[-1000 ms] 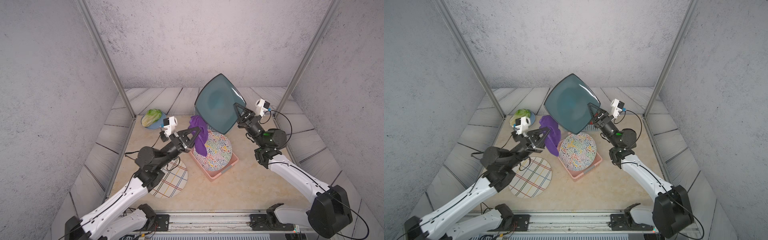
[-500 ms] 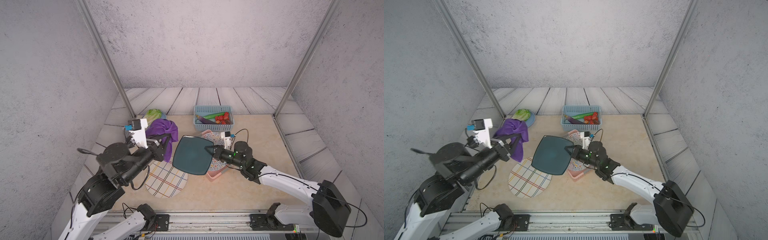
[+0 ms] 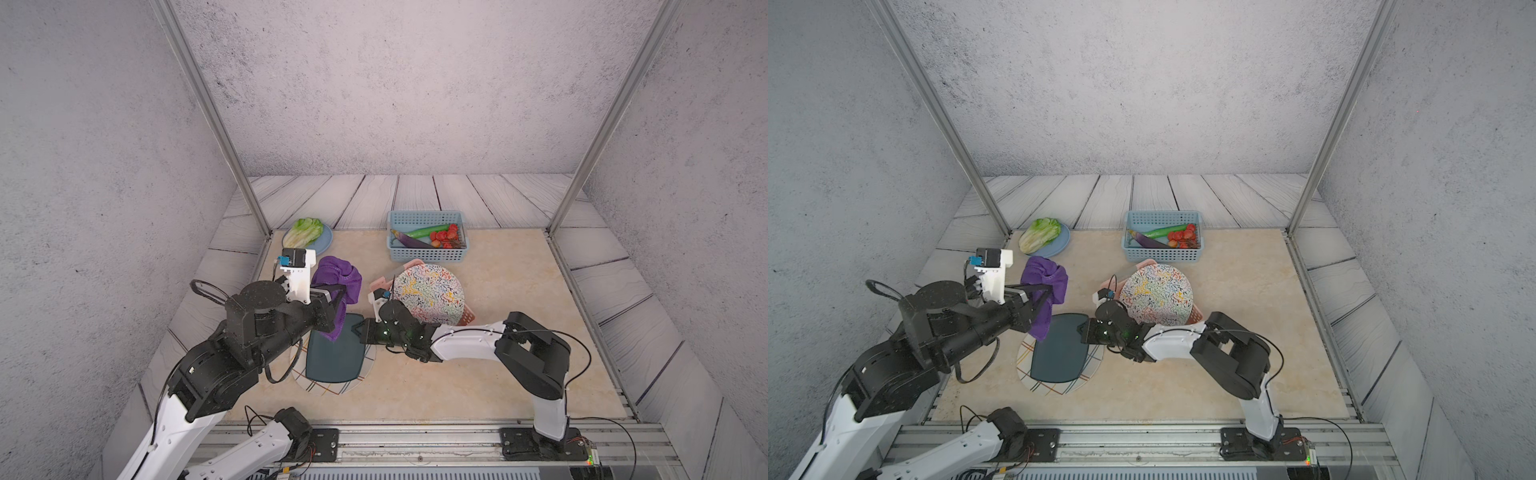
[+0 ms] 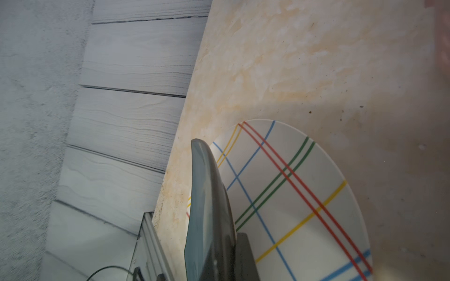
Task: Wipe the wet plate dry
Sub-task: Place the plate on the plate.
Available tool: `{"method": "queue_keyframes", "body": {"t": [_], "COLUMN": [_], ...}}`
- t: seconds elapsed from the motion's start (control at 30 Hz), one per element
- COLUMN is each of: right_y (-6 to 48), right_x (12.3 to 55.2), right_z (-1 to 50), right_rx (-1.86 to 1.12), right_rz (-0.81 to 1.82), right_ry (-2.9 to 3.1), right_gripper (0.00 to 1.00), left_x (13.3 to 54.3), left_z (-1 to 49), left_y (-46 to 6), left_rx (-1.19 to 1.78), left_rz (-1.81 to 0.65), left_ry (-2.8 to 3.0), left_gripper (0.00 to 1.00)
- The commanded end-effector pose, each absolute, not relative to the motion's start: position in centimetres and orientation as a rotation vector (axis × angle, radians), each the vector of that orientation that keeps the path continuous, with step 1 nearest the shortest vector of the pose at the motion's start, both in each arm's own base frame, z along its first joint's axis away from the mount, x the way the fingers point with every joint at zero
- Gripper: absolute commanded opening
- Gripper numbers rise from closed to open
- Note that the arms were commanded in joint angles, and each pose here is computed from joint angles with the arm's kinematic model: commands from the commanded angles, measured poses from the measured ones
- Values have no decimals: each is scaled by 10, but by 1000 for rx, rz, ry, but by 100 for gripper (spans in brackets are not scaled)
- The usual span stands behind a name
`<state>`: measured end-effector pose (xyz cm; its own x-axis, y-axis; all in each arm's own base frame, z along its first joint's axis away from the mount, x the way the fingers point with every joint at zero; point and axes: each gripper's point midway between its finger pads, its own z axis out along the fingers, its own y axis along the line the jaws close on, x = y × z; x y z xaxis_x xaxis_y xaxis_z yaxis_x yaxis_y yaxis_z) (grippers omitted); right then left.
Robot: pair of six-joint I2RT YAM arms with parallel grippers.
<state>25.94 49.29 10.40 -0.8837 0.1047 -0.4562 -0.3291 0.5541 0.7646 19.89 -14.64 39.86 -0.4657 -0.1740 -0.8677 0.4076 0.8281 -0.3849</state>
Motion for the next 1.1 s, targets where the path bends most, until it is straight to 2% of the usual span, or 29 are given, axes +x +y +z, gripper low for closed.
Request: {"method": "queue_keyframes", "body": {"t": [0.0,0.17,0.27,0.3,0.43,0.53,0.7,0.9,1.0,1.07], "right_y": [515,511,494,487,467,460,447,418,370,320], "right_x": [280,275,264,260,249,243,228,208,222,251], "right_z": [140,99,73,66,49,50,83,166,207,219], "right_rx": [-160,-156,-191,-214,-294,-363,-455,-474,-406,-311], "right_rz": [1374,1295,1164,1110,967,909,869,1005,863,764], "right_ry": [2185,2292,2390,2416,2488,2490,2441,2300,2208,2216], "right_gripper": [0,1,21,25,30,39,49,48,45,43], "left_x": [202,203,204,204,207,212,223,237,245,252], "left_z": [391,389,386,385,381,376,362,346,326,309], "left_y": [-145,-146,-147,-147,-150,-153,-148,-139,-140,-146], "left_rx": [178,181,185,185,185,202,199,149,149,166], "left_rz": [-654,-648,-648,-649,-649,-626,-520,-406,-362,-339], "left_ry": [1955,1958,1962,1960,1965,1971,2017,2048,2092,2142], "left_gripper": [0,0,0,0,0,0,0,0,0,0]}}
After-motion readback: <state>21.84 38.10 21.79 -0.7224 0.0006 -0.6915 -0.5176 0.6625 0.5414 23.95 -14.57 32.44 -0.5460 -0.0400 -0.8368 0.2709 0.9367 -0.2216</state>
